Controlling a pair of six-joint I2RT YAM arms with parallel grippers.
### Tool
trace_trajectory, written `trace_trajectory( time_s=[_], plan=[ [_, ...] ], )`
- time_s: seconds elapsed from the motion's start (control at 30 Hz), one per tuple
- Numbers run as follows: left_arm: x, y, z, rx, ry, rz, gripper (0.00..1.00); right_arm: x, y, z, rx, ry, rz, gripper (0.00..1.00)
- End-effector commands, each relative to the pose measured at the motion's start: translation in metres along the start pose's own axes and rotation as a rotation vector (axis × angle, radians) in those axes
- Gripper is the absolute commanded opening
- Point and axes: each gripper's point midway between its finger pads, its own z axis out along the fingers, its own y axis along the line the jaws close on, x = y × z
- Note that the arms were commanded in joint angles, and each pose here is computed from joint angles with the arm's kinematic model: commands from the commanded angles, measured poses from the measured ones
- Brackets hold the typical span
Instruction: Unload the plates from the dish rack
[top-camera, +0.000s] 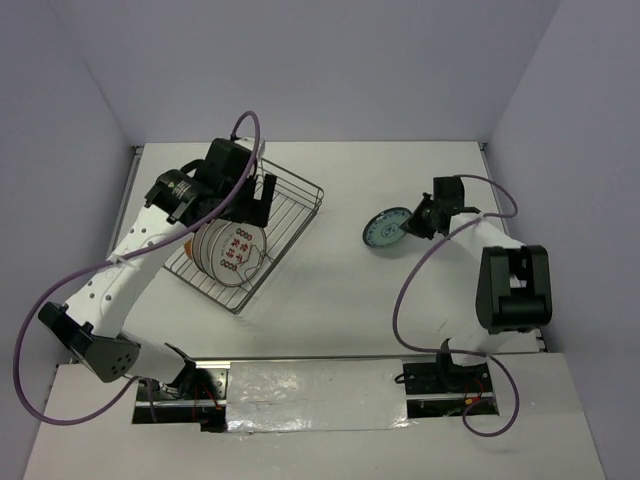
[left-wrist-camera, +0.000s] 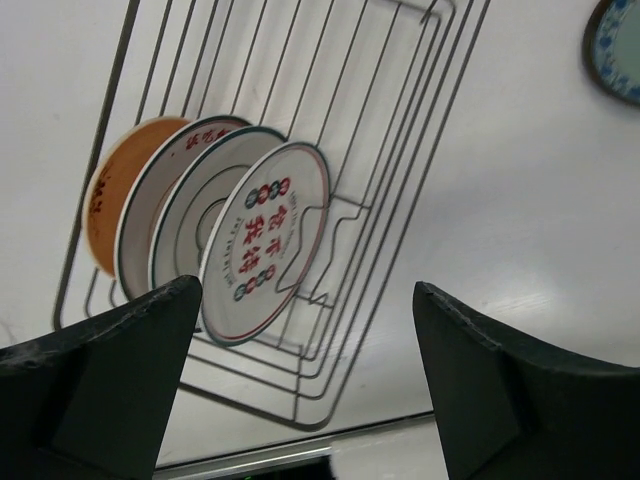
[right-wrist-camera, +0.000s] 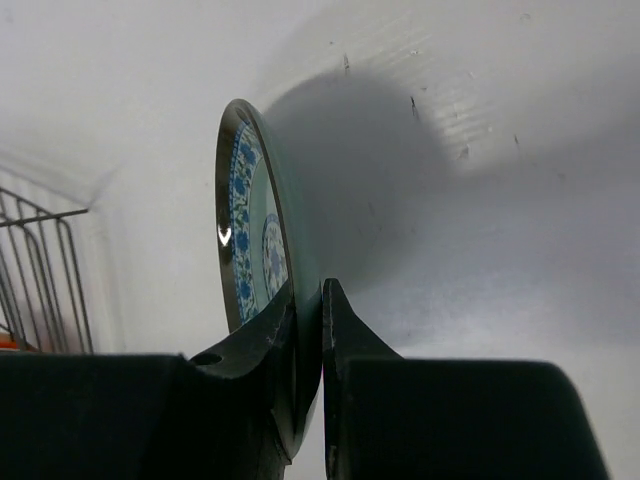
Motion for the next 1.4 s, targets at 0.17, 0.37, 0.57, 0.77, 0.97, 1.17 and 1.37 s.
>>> trace_trajectory(
  time_s=[0.17,0.37,0.57,0.77,0.97,1.17,1.37],
  plan=[
    [0.032,0.026,-0.012,-0.062,0.045,0.120,0.99,-0.024,0.016,0.057,-0.036,0.021,0.020,0.50],
    [0.033,0.035,-0.006,-0.105,0.015,0.166,0.95,-0.040,-0.038,0.045,0.378,0.012,0.094,1.00],
    [0.043,0.046,0.022,-0.181,0.069,0.215,0.81,-0.082,0.003,-0.038,0.370,-0.178,0.015,1.00],
    [0.051,0.055,0.053,-0.210,0.136,0.206,0.73,-0.045,0.065,-0.085,0.029,-0.212,-0.138,1.00],
    [0.060,0.069,0.080,-0.222,0.180,0.146,0.70,0.007,0.075,-0.103,-0.050,-0.158,-0.280,1.00],
    [0.080,0.055,0.098,-0.157,0.225,0.104,0.54,0.017,0.062,-0.107,-0.018,-0.130,-0.302,1.00],
    [0.082,0.056,0.093,-0.161,0.216,0.082,0.35,0.012,0.065,-0.111,-0.022,-0.143,-0.299,1.00]
  ],
)
